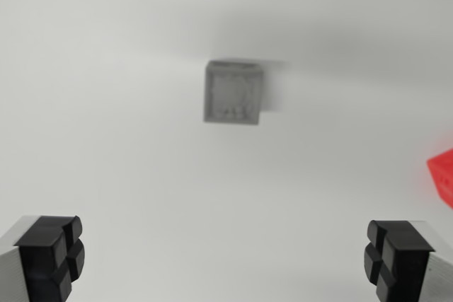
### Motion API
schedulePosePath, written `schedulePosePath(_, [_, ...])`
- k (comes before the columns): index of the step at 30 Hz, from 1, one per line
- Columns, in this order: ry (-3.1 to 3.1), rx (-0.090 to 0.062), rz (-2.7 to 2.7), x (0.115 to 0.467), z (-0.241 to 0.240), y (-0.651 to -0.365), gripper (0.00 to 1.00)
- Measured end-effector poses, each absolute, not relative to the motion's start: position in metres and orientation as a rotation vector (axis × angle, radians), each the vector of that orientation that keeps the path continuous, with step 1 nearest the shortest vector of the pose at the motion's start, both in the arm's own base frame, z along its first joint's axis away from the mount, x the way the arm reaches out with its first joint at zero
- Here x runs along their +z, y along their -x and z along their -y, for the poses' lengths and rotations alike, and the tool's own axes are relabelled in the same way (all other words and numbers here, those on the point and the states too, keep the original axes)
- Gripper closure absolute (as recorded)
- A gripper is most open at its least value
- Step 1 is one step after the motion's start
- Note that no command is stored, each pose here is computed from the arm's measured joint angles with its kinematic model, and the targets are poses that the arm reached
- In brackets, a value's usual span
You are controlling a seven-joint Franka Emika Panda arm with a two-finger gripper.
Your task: Destack cube
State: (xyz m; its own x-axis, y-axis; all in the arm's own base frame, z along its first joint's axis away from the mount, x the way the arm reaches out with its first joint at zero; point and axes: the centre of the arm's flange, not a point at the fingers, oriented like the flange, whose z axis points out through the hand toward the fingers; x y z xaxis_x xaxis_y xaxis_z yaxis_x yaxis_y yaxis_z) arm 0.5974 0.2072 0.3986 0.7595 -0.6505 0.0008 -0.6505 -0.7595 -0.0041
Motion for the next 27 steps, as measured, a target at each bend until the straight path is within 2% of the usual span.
schedulePosePath(11, [2.943, -0.003, -1.088, 0.413, -0.207, -0.597, 0.00])
schedulePosePath(27, [2.943, -0.003, -1.088, 0.413, -0.207, -0.597, 0.00])
